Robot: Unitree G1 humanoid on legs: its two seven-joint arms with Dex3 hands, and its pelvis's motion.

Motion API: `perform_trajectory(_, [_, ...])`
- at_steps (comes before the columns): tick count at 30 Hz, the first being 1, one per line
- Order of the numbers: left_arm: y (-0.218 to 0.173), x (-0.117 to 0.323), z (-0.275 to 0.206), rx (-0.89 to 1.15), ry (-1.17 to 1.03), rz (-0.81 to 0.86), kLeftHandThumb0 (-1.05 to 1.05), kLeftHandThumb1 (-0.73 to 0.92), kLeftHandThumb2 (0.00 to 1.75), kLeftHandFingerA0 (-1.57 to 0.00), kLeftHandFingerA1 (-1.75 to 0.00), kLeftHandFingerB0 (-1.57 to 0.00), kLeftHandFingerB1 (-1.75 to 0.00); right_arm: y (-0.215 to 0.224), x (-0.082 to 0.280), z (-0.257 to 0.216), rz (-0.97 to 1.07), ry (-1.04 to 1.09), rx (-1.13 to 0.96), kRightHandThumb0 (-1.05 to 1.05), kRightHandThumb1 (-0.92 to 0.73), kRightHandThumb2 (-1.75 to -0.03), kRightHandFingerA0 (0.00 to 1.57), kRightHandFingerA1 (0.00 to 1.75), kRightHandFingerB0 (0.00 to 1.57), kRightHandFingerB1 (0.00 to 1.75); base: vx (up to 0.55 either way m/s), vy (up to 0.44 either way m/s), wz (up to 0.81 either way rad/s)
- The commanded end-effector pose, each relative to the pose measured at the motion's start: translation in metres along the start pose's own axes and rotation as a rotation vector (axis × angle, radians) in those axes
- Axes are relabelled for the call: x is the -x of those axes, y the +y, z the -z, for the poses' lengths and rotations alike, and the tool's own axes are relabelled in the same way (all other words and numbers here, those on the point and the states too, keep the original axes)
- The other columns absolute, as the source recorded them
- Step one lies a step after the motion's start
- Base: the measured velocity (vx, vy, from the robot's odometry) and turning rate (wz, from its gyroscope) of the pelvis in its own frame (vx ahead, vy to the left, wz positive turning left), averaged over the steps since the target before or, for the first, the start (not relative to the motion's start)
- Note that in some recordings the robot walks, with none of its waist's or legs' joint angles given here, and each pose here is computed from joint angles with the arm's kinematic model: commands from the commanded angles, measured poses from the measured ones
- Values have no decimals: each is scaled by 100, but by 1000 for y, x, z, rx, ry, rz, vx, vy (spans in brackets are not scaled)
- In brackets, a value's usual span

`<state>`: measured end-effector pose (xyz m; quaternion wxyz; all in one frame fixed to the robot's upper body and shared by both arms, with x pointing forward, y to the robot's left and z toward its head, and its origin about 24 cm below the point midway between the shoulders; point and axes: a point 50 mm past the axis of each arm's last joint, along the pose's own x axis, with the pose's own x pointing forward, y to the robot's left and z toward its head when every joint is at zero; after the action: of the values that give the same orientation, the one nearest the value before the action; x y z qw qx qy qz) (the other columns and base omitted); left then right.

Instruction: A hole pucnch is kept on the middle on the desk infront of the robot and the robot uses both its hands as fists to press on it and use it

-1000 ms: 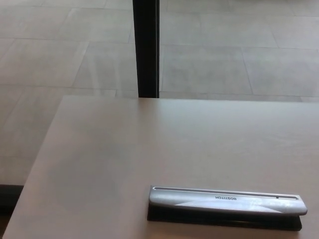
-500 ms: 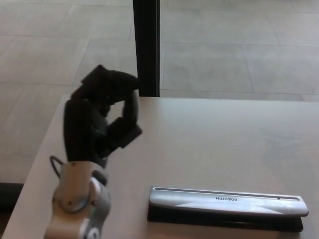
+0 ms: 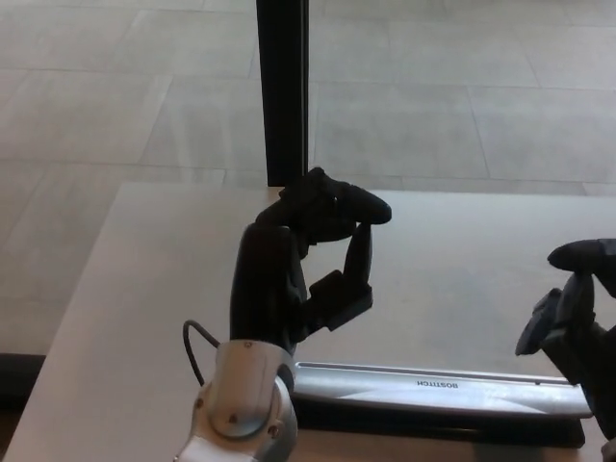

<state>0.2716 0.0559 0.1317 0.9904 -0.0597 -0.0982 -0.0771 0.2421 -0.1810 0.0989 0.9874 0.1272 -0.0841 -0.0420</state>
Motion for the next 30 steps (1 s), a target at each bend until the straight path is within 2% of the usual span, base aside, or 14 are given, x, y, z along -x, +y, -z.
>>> perform_trajectory(1, [-14,10,12,110,67,-53,-29,75,86,-84,-175,-66,-145,-1,1,10,-31,42,53,-29,-67,-115,103,175,62,175,0,0,0])
perform_trajectory(3, [-16,12,15,123,91,-60,-29,75,85,-84,-175,-66,-143,-2,1,14,-19,48,64,-31,-66,-117,104,175,62,175,0,0,0])
perform_trajectory(6, [-24,19,29,135,119,-63,-31,77,85,-85,-175,-64,-149,-2,7,23,16,52,67,-35,-72,-107,102,175,62,175,0,0,0])
perform_trajectory(11, [-29,24,41,167,151,-96,-34,77,85,-85,-175,-64,-152,-1,11,31,22,61,61,-35,-70,-111,103,175,61,175,0,0,0])
perform_trajectory(13, [-35,28,49,176,177,-113,-33,75,90,-86,-175,-63,-152,-4,16,38,30,61,106,-32,-67,-117,104,175,61,175,0,0,0])
perform_trajectory(17, [-40,30,55,183,185,-136,-32,73,95,-90,-175,-59,-157,-9,25,50,64,91,134,-32,-67,-113,104,175,64,175,0,0,0])
perform_trajectory(23, [-43,29,59,182,175,-177,-33,73,97,-94,-175,-59,-160,-21,36,67,107,41,284,-33,-69,-107,103,175,66,175,0,0,0])
perform_trajectory(25, [-44,30,62,172,177,-188,-34,76,93,-90,-175,-56,-161,-30,38,72,131,4,376,-31,-71,-99,101,175,68,174,0,0,0])
perform_trajectory(30, [-43,29,66,164,179,-211,-34,76,90,-88,-175,-56,-160,-36,36,80,170,-23,453,-30,-72,-95,102,175,71,170,0,0,0])
